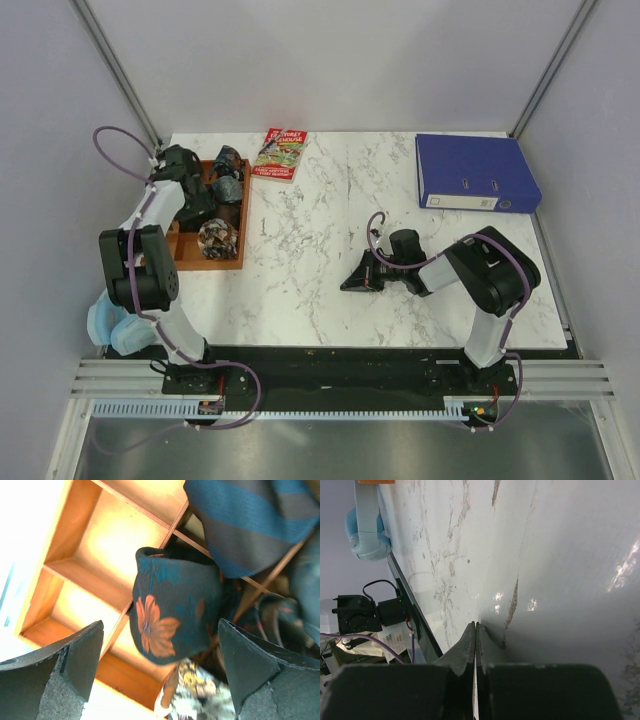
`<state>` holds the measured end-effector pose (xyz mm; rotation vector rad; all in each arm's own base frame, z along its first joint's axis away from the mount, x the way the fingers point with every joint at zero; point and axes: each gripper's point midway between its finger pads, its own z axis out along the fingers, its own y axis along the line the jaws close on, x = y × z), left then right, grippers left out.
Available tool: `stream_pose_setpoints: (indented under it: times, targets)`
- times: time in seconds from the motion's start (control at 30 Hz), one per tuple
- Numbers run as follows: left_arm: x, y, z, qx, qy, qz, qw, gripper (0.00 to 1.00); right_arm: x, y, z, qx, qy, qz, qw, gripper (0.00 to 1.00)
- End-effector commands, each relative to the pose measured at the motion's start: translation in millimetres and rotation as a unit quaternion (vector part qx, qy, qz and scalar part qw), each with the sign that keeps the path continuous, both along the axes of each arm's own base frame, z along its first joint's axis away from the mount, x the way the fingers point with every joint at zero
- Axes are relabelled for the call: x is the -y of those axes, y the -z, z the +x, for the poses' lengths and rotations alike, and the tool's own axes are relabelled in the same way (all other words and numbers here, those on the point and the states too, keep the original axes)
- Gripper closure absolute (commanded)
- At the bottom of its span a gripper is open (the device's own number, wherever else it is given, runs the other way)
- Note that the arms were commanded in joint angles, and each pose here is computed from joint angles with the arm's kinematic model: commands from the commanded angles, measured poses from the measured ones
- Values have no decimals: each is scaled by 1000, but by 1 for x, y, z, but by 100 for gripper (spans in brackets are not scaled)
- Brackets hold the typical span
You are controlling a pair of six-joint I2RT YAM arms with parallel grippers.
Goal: Roll the ties
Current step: Place the tie in the storage box.
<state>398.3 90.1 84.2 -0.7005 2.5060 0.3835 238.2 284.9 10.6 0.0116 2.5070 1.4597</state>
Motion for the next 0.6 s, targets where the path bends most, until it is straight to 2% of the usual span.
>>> stream_pose_setpoints:
  times: [0.0,0.27,0.47,0.53,0.57]
  targets:
    - [3,-34,2,51,-10,-9,999,1,10,28,-13,-21,-5,-43,999,100]
    - [1,-72,-1,94,-15,-1,995,1,10,28,-14,-23,-7,-42,999,100]
    - [15,-102,-10,144,-3,-31,989,1,10,28,-14,-24,-7,-41,999,100]
    - [22,-121,-14,181,8,-42,982,1,10,29,-14,-24,-8,-42,999,100]
    - [28,-116,-19,183,20,-55,981,1,9,29,-14,-25,-8,-42,999,100]
